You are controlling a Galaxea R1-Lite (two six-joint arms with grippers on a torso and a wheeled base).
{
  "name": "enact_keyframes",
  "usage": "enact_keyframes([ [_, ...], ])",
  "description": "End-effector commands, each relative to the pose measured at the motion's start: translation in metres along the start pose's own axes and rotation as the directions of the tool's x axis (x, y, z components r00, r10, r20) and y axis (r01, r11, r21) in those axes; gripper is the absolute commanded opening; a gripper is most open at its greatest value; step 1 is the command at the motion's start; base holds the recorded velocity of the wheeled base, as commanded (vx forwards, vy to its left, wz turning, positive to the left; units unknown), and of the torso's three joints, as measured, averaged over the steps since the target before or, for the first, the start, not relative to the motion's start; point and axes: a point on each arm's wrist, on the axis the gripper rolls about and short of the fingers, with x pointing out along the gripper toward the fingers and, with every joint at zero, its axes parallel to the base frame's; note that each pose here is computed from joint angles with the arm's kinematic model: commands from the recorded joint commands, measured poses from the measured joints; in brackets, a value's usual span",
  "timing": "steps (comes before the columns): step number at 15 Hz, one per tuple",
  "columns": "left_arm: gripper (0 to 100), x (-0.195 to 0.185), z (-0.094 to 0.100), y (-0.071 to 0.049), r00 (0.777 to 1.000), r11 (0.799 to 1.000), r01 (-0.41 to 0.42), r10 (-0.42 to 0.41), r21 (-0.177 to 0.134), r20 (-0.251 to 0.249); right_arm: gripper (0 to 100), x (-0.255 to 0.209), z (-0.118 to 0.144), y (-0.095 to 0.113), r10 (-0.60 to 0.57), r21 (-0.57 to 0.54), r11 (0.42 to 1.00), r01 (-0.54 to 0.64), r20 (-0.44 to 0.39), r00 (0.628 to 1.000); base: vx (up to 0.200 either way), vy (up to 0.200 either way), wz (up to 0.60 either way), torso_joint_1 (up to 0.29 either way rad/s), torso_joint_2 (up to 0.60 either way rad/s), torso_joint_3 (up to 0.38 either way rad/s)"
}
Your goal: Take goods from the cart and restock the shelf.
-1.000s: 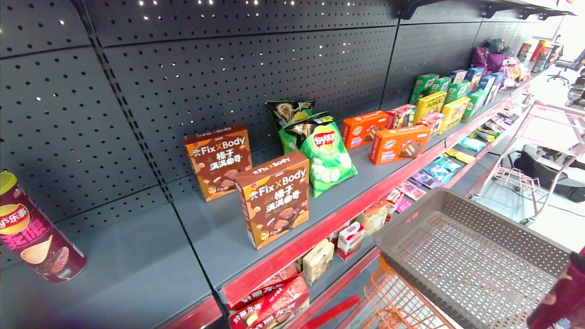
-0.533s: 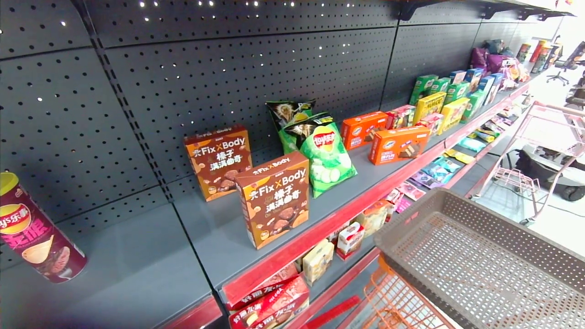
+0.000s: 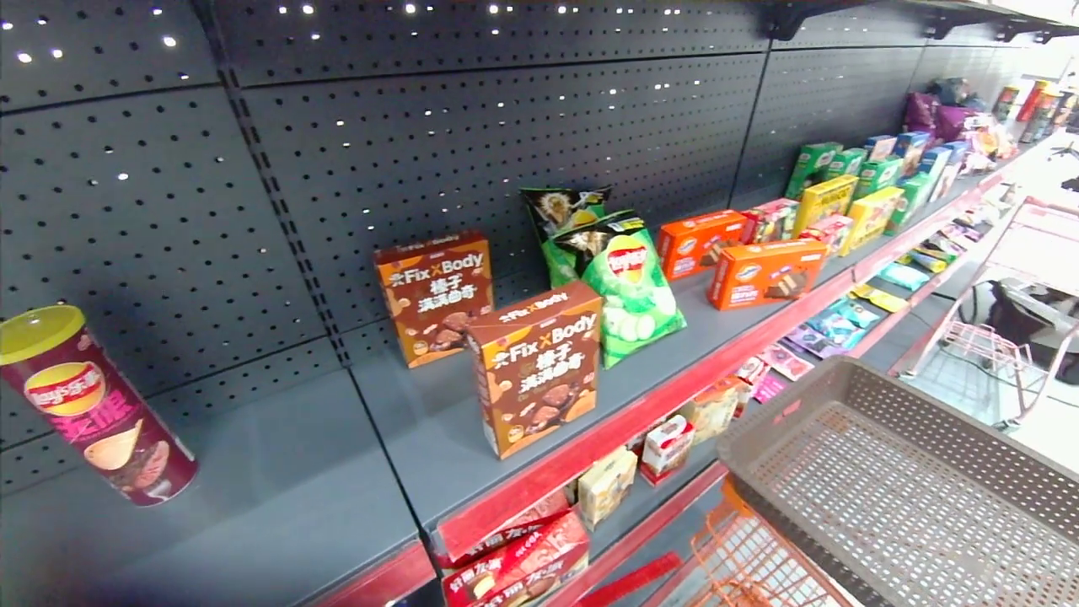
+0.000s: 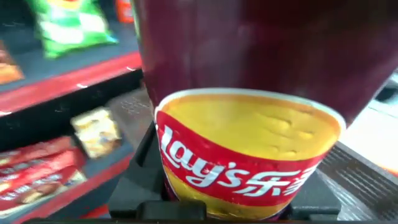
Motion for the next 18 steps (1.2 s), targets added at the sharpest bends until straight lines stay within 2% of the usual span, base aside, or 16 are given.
enact_keyframes([
  [1,100,0.0001,0.0000,0.0000,1.000,1.000,-0.001,0.001,-0.001,-0.002,0,-0.0001,-0.0004,0.0001,0.002,0.000,1.000,-0.002,0.002,1.000,0.000,0.000,0.60,0.007,0.00,-0.002],
  [12,100,0.0001,0.0000,0.0000,1.000,1.000,-0.001,0.001,-0.001,-0.002,0,-0.0011,-0.0013,0.0003,0.005,-0.001,1.000,-0.005,0.007,1.000,0.000,0.000,0.60,0.005,0.00,0.003],
  [14,100,0.0001,0.0001,0.0000,1.000,1.000,-0.001,0.001,-0.001,0.000,0,-0.0010,-0.0017,0.0003,0.012,0.000,1.000,-0.012,0.006,1.000,0.000,0.000,0.00,0.000,0.00,0.000],
  [18,100,0.0001,0.0001,0.0000,1.000,1.000,-0.001,0.001,-0.001,0.000,0,-0.0016,-0.0022,0.0027,0.137,0.018,0.990,-0.137,0.024,0.990,0.000,0.000,0.00,0.000,0.00,0.000],
])
